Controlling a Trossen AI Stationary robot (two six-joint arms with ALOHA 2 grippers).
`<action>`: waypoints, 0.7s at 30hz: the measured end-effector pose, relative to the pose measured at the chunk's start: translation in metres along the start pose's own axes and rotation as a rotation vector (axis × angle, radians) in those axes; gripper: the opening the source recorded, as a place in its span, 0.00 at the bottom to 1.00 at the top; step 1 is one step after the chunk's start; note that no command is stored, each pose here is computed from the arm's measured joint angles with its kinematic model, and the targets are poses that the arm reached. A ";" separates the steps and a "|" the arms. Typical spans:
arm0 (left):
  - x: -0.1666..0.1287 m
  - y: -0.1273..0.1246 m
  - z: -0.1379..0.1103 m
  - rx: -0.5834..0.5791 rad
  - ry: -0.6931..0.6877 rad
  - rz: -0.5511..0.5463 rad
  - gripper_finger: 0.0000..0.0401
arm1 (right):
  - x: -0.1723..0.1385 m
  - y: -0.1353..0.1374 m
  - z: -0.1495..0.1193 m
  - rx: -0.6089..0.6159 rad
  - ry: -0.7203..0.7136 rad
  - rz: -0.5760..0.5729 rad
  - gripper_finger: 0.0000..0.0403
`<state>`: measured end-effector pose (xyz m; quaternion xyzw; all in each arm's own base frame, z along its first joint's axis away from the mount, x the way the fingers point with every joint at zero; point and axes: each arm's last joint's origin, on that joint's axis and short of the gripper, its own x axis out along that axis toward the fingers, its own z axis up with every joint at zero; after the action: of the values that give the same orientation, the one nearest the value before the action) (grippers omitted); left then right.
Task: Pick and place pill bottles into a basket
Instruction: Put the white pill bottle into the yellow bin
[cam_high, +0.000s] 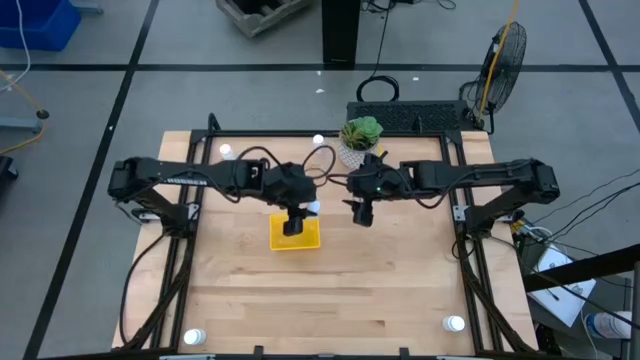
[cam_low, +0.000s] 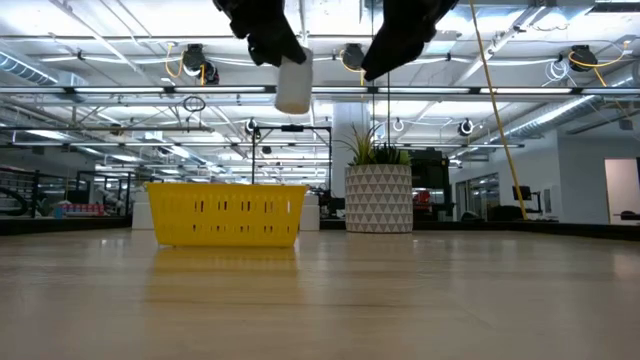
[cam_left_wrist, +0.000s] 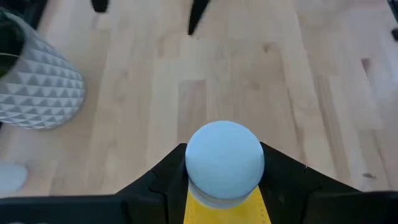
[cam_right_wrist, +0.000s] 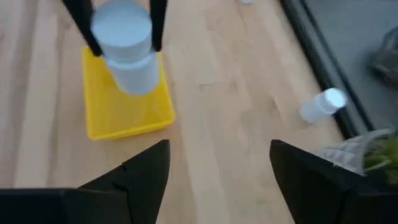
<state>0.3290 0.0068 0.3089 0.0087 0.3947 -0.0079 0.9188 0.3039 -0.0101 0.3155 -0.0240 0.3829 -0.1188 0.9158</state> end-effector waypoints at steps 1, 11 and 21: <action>0.003 -0.001 -0.002 -0.002 -0.002 -0.004 0.41 | 0.001 0.000 -0.001 -0.001 0.000 0.001 0.65; 0.031 -0.011 -0.030 -0.040 -0.008 -0.024 0.41 | 0.009 0.002 -0.012 -0.016 0.035 -0.004 0.63; 0.049 -0.015 -0.054 -0.040 -0.025 -0.024 0.41 | 0.012 0.002 -0.017 -0.054 -0.043 -0.001 0.63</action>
<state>0.3233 -0.0071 0.2359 -0.0144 0.3833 -0.0109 0.9234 0.3002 -0.0101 0.2953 -0.0517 0.3663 -0.1084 0.9227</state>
